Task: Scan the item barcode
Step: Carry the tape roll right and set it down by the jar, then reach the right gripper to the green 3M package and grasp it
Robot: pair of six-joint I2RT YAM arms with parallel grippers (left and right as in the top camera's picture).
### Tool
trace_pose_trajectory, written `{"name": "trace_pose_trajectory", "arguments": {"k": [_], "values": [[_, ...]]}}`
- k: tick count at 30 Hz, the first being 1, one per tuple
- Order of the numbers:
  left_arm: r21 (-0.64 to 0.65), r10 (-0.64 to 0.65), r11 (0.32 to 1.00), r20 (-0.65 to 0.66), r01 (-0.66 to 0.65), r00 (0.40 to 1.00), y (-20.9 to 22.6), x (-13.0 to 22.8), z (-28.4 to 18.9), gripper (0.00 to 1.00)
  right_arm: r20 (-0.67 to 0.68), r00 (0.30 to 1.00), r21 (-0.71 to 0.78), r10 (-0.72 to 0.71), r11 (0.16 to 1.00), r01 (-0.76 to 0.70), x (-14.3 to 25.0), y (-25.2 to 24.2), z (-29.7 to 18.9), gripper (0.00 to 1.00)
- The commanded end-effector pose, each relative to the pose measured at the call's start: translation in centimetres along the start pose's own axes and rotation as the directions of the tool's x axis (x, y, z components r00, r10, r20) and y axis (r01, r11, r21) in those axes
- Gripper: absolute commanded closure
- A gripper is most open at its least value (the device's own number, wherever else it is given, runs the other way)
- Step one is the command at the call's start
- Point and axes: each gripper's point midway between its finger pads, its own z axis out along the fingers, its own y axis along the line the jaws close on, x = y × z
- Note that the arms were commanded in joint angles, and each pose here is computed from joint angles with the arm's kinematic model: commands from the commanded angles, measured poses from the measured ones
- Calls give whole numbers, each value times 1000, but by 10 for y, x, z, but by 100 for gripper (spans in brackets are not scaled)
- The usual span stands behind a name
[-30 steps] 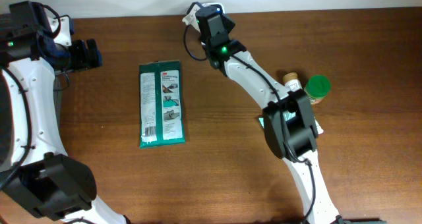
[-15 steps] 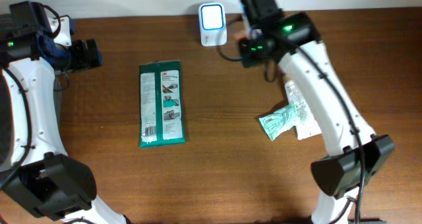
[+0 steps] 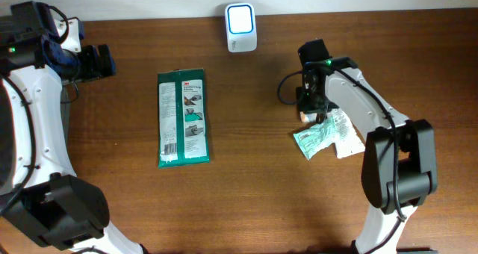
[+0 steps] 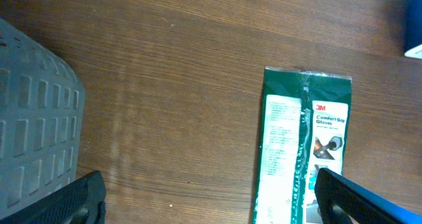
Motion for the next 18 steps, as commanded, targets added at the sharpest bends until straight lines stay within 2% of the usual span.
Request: {"name": "trace_pose_trajectory", "arguments": {"k": [1, 3, 5, 6, 7, 8, 9, 10, 14, 17, 18], "values": [[3, 17, 1000, 13, -17, 1000, -1, -3, -4, 1, -3, 1000, -15, 16, 1000, -16, 3, -1, 6, 41], [3, 17, 1000, 13, -17, 1000, -1, -3, -4, 1, 34, 999, -102, 22, 995, -18, -12, 12, -18, 36], [3, 17, 1000, 13, -17, 1000, -1, -3, -4, 1, 45, 999, -315, 19, 949, -4, -23, 48, -49, 35], [3, 17, 1000, 13, -17, 1000, -1, -3, -4, 1, 54, 999, -468, 4, 884, 21, -28, 77, -70, 34], [3, 17, 1000, 13, -17, 1000, -1, -3, -4, 1, 67, 998, -559, -15, 828, 50, -29, 99, -82, 32], [3, 17, 1000, 13, -17, 1000, -1, -3, -4, 1, 85, 995, -635, -44, 768, 88, -27, 122, -92, 22], [3, 17, 1000, 13, -17, 1000, -1, -3, -4, 1, 94, 994, -660, -61, 743, 108, -26, 134, -94, 18], [3, 17, 1000, 13, -17, 1000, -1, -3, -4, 1, 89, 993, -685, -71, 720, 113, -21, 156, -94, 2], [3, 17, 1000, 13, -17, 1000, -1, -3, -4, 1, 68, 986, -712, -151, 685, 154, 5, 233, -73, 2], [3, 17, 1000, 13, -17, 1000, -1, -3, -4, 1, 24, 985, -714, -169, 687, 135, 21, 264, -51, 2], [3, 17, 1000, 13, -17, 1000, -1, -3, -4, 1, 14, 985, -713, -173, 688, 131, 25, 272, -43, 5]]}}
